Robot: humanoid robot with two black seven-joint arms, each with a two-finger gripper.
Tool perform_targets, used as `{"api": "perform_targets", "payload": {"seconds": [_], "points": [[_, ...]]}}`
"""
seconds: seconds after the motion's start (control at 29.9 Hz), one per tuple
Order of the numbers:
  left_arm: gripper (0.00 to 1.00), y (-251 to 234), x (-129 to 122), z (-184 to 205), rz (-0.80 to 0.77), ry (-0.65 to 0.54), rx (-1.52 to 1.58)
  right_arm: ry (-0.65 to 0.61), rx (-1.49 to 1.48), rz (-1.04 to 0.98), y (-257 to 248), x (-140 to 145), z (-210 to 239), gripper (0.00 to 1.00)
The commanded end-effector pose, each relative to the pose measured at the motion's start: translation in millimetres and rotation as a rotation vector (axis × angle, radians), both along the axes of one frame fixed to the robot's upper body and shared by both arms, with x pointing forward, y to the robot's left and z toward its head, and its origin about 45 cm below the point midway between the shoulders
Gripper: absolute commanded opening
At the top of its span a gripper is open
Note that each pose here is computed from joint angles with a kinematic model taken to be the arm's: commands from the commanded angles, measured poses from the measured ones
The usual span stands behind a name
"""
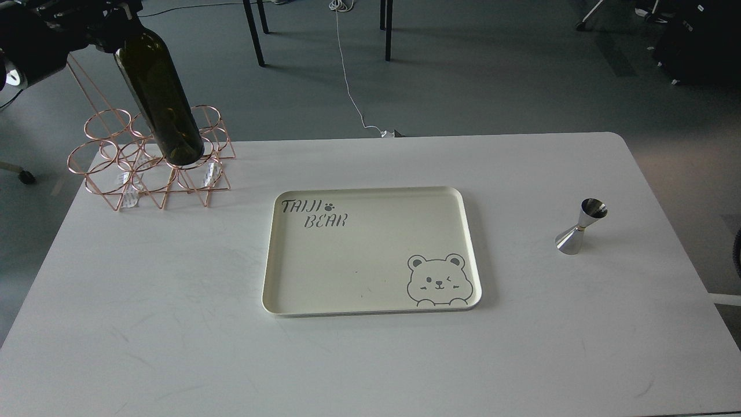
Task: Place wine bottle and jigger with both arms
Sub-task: 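Lower the bottle into a slot of the copper rack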
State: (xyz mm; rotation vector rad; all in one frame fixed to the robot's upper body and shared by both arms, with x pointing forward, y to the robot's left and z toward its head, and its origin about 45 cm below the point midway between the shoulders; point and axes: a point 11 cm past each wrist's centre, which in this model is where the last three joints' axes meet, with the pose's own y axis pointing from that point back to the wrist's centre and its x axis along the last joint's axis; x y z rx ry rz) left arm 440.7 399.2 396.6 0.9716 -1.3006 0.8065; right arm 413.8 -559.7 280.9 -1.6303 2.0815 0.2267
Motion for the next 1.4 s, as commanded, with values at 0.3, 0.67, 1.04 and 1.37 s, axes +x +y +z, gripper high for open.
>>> {"api": "perform_targets", "payload": {"seconds": [0.3, 0.67, 1.04, 1.37], "points": [[0.13, -4, -1, -17, -0.011, 0.037, 0.004, 0.001, 0.000, 0.000, 0, 0, 0, 0.99], [0.21, -15, -4, -52, -0.037, 0.108, -0.015, 0.002, 0.000, 0.000, 0, 0, -1, 0.99], [0.30, -6, -6, -74, -0.002, 0.123, -0.025, 0.004, 0.000, -0.003, -1, -1, -2, 0.99], [0.78, -6, -11, -91, -0.002, 0.102, -0.019, 0.005, 0.000, -0.001, 0, -1, -2, 0.99]]}}
